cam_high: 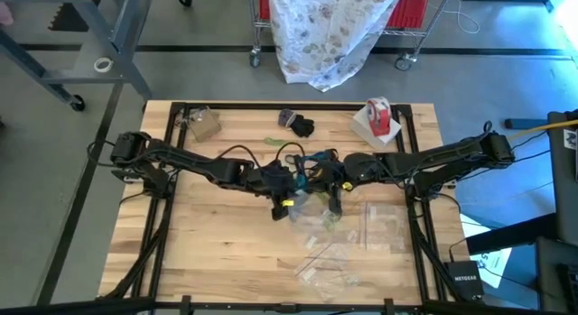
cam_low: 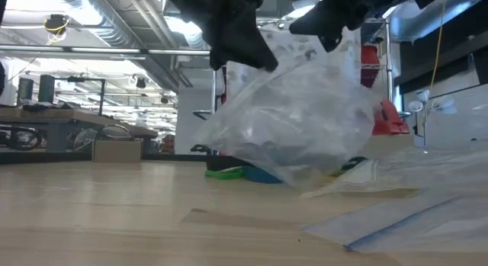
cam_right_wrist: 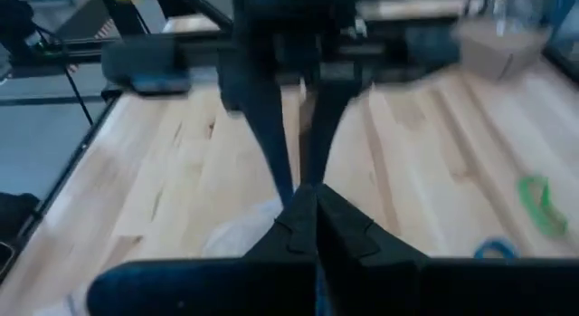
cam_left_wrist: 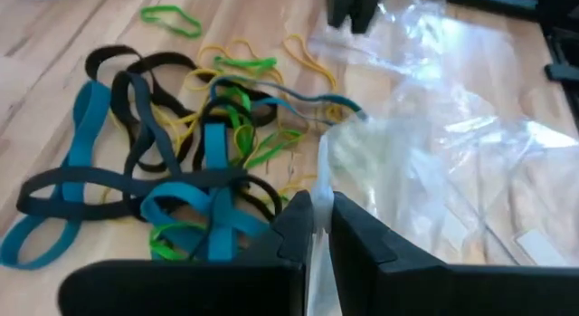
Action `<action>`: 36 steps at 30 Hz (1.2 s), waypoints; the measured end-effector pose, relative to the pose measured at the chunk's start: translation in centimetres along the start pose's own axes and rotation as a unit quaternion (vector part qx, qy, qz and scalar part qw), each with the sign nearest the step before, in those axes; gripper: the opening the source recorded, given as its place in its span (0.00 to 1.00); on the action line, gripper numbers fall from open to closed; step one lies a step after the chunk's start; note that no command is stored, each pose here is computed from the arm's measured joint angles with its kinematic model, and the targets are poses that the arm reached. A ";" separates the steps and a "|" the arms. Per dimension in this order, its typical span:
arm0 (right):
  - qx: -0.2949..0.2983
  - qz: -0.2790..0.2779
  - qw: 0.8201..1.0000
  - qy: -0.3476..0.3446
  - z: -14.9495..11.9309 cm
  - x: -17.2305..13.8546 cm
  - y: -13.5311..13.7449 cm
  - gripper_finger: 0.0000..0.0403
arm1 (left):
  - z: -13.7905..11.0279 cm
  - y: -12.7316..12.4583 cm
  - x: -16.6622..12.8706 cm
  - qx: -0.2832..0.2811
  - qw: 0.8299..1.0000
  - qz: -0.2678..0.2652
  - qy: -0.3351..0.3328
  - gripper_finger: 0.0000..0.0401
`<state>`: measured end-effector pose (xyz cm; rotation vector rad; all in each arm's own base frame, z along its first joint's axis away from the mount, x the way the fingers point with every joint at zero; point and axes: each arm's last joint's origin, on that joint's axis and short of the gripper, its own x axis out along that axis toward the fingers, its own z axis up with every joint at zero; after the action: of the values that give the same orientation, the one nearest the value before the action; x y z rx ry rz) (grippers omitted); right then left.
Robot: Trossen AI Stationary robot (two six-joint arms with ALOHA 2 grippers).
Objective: Sort rubber bands
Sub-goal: Open the transparent zip bag
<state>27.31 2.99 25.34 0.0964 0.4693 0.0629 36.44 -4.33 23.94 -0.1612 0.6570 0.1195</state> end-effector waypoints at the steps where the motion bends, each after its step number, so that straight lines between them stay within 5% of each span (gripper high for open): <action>1: 0.008 0.002 1.000 0.010 -0.1 0.0 0.0 0.00 | 0.1 0.0 0.0 0.002 1.000 0.000 -0.005 0.05; 15: 0.024 0.034 0.999 0.033 -0.8 1.5 0.2 0.28 | 0.5 -0.1 0.0 0.003 1.000 -0.006 -0.027 0.05; 23: 0.008 0.022 0.999 0.026 -1.1 2.5 0.1 0.23 | 0.7 -0.1 0.0 0.005 0.999 -0.008 -0.037 0.05; 36: -0.042 -0.015 0.999 0.022 -0.9 2.2 -0.1 0.01 | 0.7 -0.1 0.0 0.000 0.999 -0.005 -0.035 0.05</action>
<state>28.86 3.15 23.49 0.0050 0.5109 0.0554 36.84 -4.32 24.53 -0.1607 0.5858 0.1149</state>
